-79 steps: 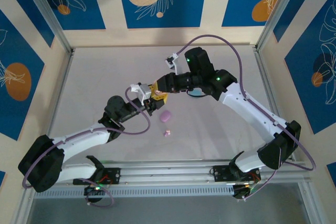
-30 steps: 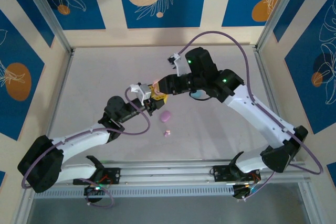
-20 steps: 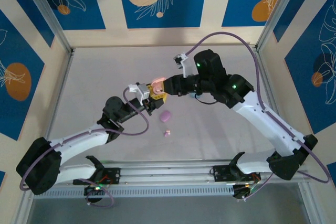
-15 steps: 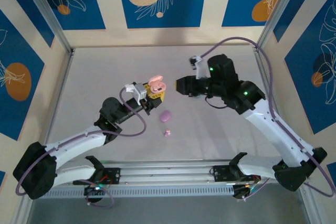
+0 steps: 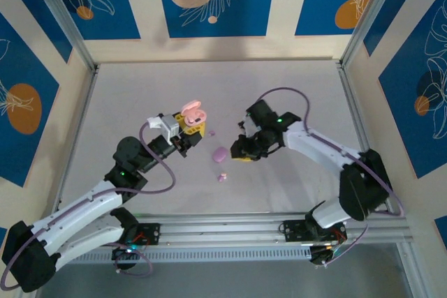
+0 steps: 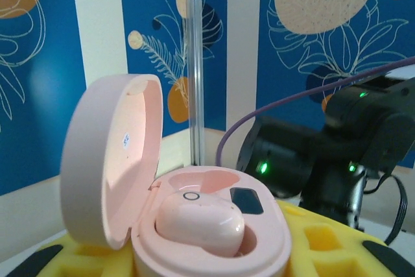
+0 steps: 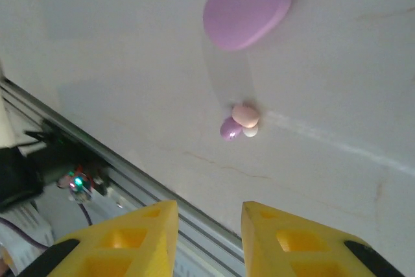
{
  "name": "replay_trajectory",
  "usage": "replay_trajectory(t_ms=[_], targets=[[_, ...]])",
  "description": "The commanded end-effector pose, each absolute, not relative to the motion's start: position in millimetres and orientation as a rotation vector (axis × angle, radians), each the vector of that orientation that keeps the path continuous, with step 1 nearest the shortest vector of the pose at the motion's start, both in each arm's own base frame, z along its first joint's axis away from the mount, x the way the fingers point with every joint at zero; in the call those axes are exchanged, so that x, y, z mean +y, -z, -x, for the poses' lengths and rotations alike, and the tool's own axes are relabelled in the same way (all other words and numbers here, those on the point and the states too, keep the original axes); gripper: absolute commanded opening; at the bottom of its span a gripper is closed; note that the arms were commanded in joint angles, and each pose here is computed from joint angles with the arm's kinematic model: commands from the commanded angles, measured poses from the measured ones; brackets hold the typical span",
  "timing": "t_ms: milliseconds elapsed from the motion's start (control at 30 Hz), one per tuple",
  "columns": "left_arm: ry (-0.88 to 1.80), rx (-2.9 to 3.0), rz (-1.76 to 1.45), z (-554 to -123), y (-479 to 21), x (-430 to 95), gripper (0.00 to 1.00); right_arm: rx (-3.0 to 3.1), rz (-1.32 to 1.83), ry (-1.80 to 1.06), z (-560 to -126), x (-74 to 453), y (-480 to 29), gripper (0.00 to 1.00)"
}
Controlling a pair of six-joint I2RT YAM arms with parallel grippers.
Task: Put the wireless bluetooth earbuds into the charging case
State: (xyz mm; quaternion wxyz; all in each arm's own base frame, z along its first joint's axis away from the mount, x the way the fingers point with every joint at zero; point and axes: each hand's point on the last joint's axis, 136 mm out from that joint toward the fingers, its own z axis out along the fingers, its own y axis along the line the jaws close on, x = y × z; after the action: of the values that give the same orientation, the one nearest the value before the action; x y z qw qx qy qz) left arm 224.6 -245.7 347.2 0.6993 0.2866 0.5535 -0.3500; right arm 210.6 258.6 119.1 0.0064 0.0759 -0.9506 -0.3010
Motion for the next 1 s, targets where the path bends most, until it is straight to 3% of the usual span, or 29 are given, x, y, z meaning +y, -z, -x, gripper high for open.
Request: replay_trajectory(t_ms=[0, 200, 967], targets=[[0.765, 1.228, -0.650, -221.5, -352.3, -245.4, 0.22, -2.928, -0.406, 0.869, -201.0, 273.3, -99.6, 0.33], [0.764, 1.227, -0.644, -219.9, -353.4, -242.8, 0.22, -2.925, -0.600, 0.636, -198.5, 275.5, -64.1, 0.33], [0.751, 1.240, -0.642, -224.0, -349.3, -243.9, 0.23, -2.836, -0.754, 0.661, -213.7, 299.2, -35.6, 0.35]])
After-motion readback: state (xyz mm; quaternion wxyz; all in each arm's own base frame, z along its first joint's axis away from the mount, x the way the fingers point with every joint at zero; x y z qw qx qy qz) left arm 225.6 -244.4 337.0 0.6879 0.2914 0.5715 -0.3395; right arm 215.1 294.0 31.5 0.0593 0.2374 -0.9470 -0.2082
